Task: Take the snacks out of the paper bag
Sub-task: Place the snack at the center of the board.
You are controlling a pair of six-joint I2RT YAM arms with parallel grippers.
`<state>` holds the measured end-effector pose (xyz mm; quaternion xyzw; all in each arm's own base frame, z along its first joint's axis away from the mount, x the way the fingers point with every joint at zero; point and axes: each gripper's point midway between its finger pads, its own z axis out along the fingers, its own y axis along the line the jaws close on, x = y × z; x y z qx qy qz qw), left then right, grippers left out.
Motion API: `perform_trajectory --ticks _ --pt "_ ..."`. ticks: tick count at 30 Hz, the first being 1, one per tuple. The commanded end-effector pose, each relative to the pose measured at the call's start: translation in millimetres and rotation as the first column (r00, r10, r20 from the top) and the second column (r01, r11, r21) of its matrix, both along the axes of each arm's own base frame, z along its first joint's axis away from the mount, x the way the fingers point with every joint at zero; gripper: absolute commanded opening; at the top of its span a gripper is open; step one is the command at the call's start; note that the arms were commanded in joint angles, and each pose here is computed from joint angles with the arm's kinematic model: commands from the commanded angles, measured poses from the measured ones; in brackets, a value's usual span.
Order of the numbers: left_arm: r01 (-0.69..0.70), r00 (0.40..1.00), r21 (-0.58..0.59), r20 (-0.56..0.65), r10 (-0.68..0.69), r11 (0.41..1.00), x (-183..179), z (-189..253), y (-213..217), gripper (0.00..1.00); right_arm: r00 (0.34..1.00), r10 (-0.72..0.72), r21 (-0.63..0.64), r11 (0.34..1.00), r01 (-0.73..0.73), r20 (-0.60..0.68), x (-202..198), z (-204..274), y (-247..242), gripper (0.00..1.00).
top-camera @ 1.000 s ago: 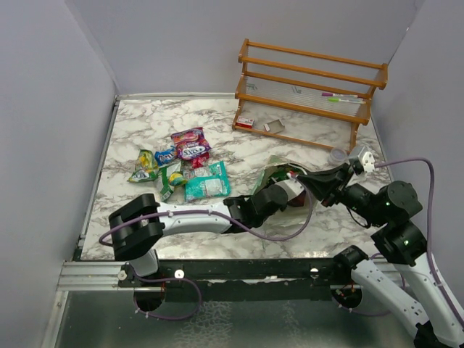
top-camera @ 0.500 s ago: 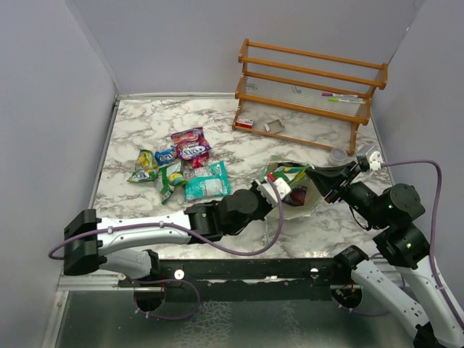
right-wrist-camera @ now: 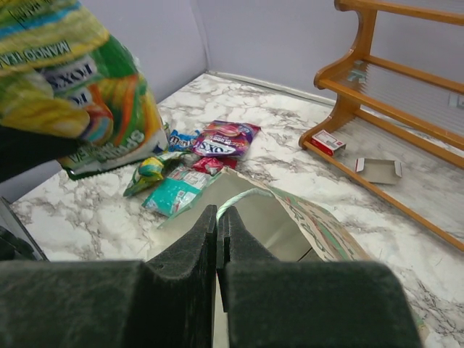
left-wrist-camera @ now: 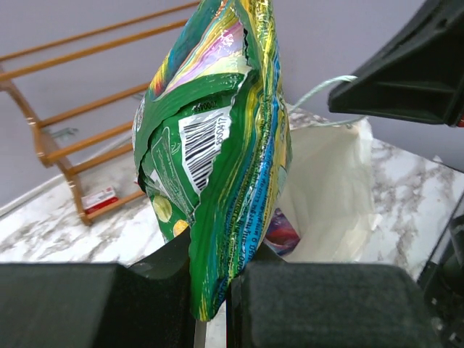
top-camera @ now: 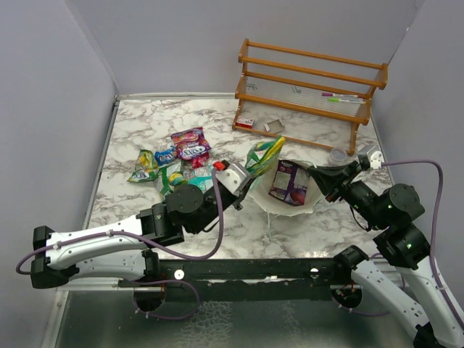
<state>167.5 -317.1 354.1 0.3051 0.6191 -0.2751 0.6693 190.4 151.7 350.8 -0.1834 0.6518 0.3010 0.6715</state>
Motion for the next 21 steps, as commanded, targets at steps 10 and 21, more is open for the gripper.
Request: perform_trajectory --ticks 10,21 --pt "-0.670 0.742 0.082 0.129 0.658 0.738 74 -3 122 0.00 1.000 -0.025 0.003 1.000 0.025 0.007 1 0 -4 0.02" --pt "-0.820 0.487 0.387 0.088 0.869 0.421 141 -67 191 0.00 1.000 -0.030 -0.002 1.000 0.030 0.009 1 0 -5 0.02"
